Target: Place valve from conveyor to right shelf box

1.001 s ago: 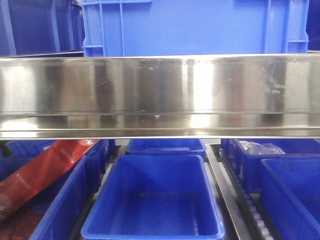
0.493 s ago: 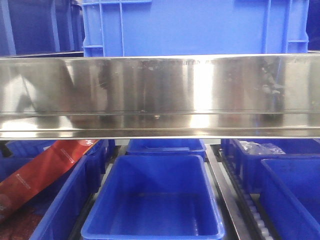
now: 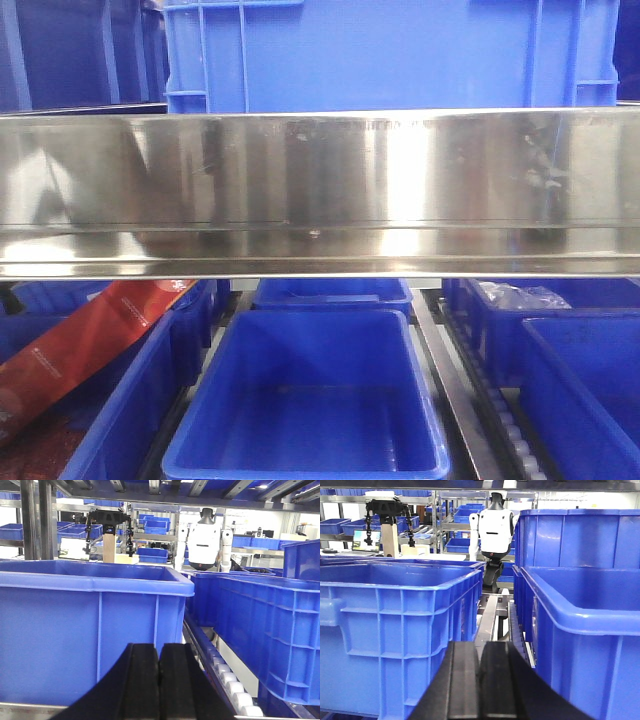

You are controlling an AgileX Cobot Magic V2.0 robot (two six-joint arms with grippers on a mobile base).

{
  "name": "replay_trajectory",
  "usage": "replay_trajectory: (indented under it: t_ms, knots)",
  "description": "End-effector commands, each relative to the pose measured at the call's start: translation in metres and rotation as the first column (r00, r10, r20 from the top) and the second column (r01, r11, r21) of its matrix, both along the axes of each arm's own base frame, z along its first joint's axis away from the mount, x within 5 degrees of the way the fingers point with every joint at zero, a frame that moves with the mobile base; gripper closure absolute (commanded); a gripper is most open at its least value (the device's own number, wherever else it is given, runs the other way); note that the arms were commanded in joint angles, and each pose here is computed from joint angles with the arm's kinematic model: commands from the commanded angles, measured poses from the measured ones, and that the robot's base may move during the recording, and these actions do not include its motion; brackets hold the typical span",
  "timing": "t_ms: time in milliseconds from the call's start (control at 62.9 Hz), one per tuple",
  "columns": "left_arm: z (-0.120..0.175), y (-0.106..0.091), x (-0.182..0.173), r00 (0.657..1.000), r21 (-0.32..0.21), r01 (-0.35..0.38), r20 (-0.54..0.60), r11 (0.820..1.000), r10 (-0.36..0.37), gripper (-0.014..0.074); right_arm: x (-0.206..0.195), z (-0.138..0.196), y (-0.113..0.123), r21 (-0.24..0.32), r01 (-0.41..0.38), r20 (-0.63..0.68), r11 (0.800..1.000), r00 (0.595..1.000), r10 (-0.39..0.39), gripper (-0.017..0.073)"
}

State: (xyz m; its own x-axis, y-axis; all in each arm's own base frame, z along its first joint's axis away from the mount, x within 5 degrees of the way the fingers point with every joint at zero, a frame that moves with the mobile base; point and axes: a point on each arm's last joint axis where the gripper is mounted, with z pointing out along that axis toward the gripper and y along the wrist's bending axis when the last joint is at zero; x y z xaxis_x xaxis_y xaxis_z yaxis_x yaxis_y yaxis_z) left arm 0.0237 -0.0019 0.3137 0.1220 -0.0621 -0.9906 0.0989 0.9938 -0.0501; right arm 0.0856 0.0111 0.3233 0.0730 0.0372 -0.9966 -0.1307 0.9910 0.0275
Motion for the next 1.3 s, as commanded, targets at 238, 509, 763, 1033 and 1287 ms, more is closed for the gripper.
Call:
replay_trajectory:
  t_ms: [238, 509, 763, 1033, 1287]
  knots:
    - [0.001, 0.000, 0.000, 1.000, -0.004, -0.003, 0.018, 1.000, 0.004, 0.0704, -0.007, 0.000, -0.002, -0.003, 0.021, 0.077, 1.000, 0.997, -0.020, 0.0722]
    - [0.001, 0.000, 0.000, 1.000, -0.004, -0.003, 0.018, 1.000, 0.004, 0.0704, -0.023, -0.058, -0.008, 0.037, 0.081, 0.052, 0.996, 0.995, -0.083, 0.0722]
    - [0.001, 0.000, 0.000, 1.000, -0.004, -0.003, 0.018, 1.000, 0.004, 0.0704, -0.029, -0.109, -0.010, 0.030, 0.110, 0.012, 0.993, 0.994, -0.110, 0.0722]
    - [0.001, 0.000, 0.000, 1.000, -0.004, -0.003, 0.019, 1.000, 0.003, 0.0704, -0.029, -0.112, -0.010, 0.021, 0.107, -0.010, 0.994, 0.994, -0.107, 0.0722]
    - [0.001, 0.000, 0.000, 1.000, -0.004, -0.003, 0.019, 1.000, 0.003, 0.0704, -0.029, -0.111, -0.010, 0.022, 0.108, -0.005, 0.994, 0.994, -0.108, 0.0722]
